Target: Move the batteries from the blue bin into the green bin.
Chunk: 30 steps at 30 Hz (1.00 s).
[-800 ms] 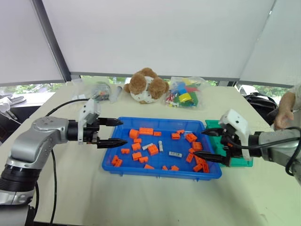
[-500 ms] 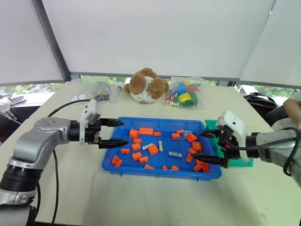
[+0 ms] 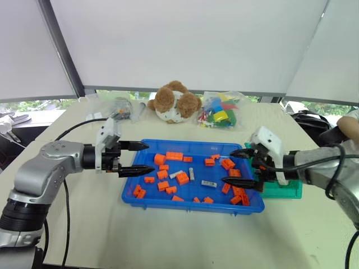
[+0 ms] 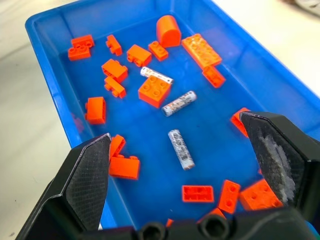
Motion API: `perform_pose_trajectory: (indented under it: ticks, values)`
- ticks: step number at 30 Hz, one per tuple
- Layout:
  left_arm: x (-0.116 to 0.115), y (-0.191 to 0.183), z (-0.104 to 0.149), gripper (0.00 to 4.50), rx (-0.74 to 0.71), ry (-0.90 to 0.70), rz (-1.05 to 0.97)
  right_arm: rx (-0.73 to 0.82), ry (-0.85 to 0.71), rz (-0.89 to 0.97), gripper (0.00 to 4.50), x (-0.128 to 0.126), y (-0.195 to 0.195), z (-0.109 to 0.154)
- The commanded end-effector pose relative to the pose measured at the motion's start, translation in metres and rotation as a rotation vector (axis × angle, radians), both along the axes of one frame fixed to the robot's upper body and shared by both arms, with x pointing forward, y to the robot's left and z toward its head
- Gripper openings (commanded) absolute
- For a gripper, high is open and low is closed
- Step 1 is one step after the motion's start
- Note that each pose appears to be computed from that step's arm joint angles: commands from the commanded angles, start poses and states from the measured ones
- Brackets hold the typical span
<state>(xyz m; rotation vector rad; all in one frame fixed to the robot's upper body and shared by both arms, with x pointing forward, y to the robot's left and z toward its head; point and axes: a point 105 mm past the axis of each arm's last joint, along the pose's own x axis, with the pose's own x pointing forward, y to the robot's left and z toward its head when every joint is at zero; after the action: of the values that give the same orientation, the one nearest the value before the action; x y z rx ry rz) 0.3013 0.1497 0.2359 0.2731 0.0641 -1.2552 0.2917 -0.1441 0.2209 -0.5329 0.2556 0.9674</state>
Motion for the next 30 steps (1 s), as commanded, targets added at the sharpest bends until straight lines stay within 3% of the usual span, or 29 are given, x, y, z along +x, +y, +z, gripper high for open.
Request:
perform_pose_trajectory:
  ticks: [1,14,22,30]
  values:
    - [-0.004,0.000,0.013,4.50,-0.012,-0.052,-0.009,0.014,-0.040,0.029,4.49,0.007,0.015,0.010]
    - [0.005,0.001,0.018,4.50,-0.007,-0.079,0.006,-0.041,0.067,0.136,4.49,0.061,0.100,-0.039]
    - [0.005,-0.001,0.019,4.50,-0.007,-0.092,0.007,-0.128,0.104,0.117,4.49,0.087,0.118,-0.073]
    - [0.005,-0.003,0.017,4.50,-0.005,-0.099,0.005,-0.223,0.081,0.083,4.49,0.107,0.121,-0.083]
